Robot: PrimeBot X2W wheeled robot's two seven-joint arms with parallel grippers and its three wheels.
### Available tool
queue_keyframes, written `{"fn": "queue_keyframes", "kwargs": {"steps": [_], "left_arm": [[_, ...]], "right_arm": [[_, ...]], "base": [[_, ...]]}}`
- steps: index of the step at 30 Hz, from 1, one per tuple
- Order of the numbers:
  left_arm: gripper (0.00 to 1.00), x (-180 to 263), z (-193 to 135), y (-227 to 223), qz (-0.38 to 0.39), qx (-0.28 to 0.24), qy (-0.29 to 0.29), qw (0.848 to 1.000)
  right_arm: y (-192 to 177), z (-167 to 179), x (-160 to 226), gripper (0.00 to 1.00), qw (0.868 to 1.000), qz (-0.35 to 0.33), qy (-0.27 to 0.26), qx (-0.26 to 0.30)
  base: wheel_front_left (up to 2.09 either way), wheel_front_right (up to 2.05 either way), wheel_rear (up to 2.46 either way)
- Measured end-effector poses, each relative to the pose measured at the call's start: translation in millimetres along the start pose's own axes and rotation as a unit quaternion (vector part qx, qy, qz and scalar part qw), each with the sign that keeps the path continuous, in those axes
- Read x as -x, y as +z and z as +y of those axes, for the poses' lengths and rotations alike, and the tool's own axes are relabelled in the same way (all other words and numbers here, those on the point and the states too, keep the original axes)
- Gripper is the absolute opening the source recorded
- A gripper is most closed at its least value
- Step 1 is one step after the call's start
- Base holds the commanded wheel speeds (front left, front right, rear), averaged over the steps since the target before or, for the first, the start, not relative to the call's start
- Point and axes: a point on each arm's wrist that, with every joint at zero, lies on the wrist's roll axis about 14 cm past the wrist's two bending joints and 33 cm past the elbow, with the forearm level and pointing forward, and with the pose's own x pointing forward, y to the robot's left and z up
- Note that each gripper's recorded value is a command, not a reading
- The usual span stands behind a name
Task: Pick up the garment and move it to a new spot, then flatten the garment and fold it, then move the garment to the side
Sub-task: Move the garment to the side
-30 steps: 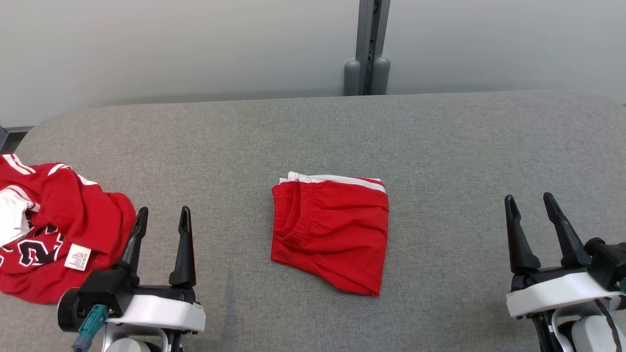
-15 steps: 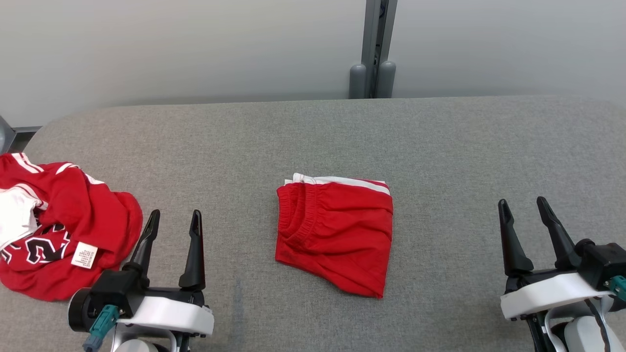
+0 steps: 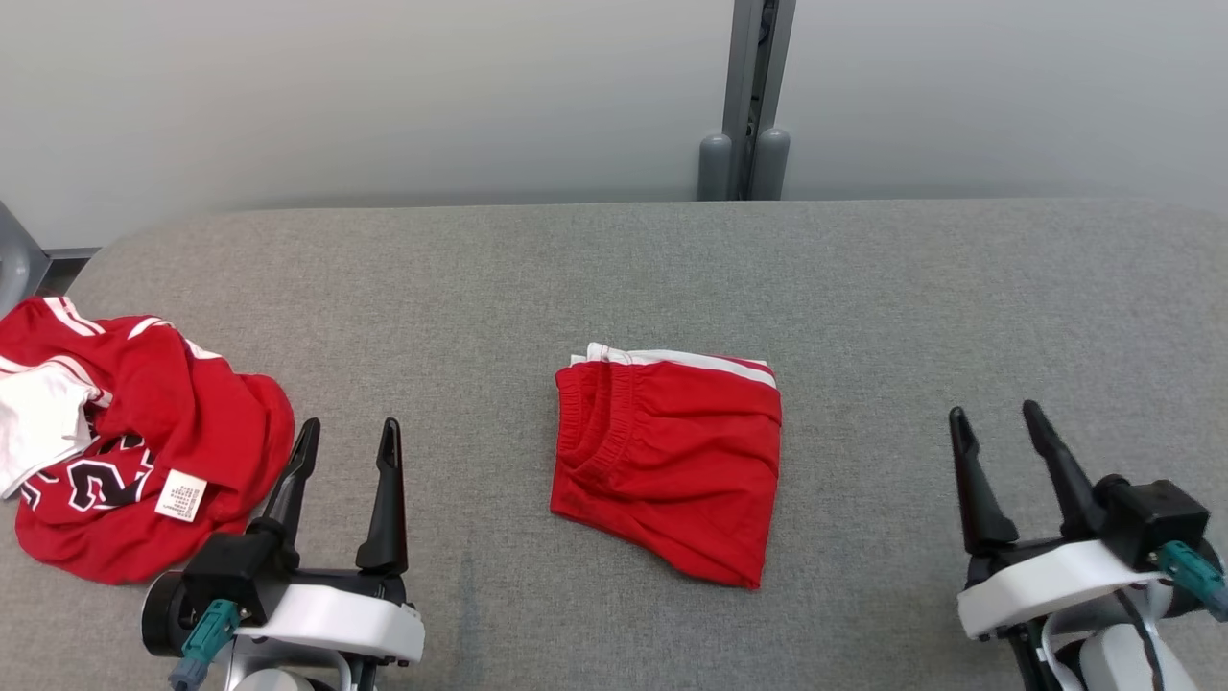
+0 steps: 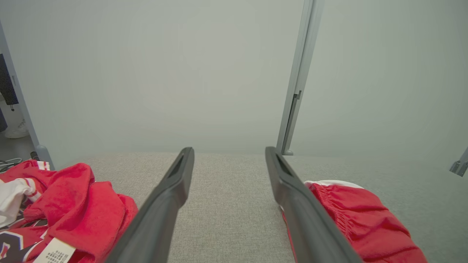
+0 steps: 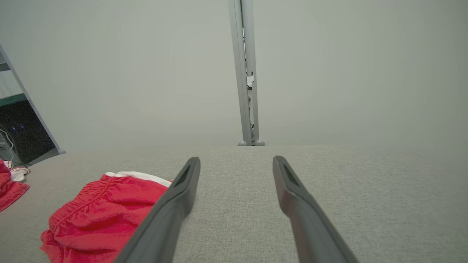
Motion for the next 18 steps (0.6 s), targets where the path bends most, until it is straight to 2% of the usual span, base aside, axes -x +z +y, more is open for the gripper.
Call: {"fn": "queue_keyframes", "kwargs": {"steps": [4, 8, 12, 15, 18], "left_arm": [[1.00, 0.7, 1.5, -3.0, 0.005, 0.002, 0.003, 1.000], [1.00, 1.1, 1.8, -5.0, 0.008, 0.006, 0.004, 1.000], [1.00, 2.2, 7.2, -5.1, 0.009, 0.008, 0.013, 1.000], [1.00, 6.4, 15.1, -4.4, 0.009, 0.007, 0.028, 1.000], [1.00, 12.1, 23.9, -3.1, 0.008, 0.008, 0.043, 0.999]], "right_arm": [[-33.2, 18.2, -3.3, 1.00, 0.997, 0.065, 0.022, -0.025], [-45.0, 40.9, -24.7, 1.00, 0.991, 0.115, 0.053, -0.053], [-72.1, 65.9, -33.8, 1.00, 0.971, 0.210, 0.085, -0.081], [-85.2, 65.3, -41.0, 1.00, 0.956, 0.265, 0.087, -0.087], [-103.7, 76.1, -37.8, 1.00, 0.932, 0.333, 0.096, -0.109]], "base": [[0.00, 0.00, 0.00], [0.00, 0.00, 0.00], [0.00, 0.00, 0.00], [0.00, 0.00, 0.00], [0.00, 0.00, 0.00]]}}
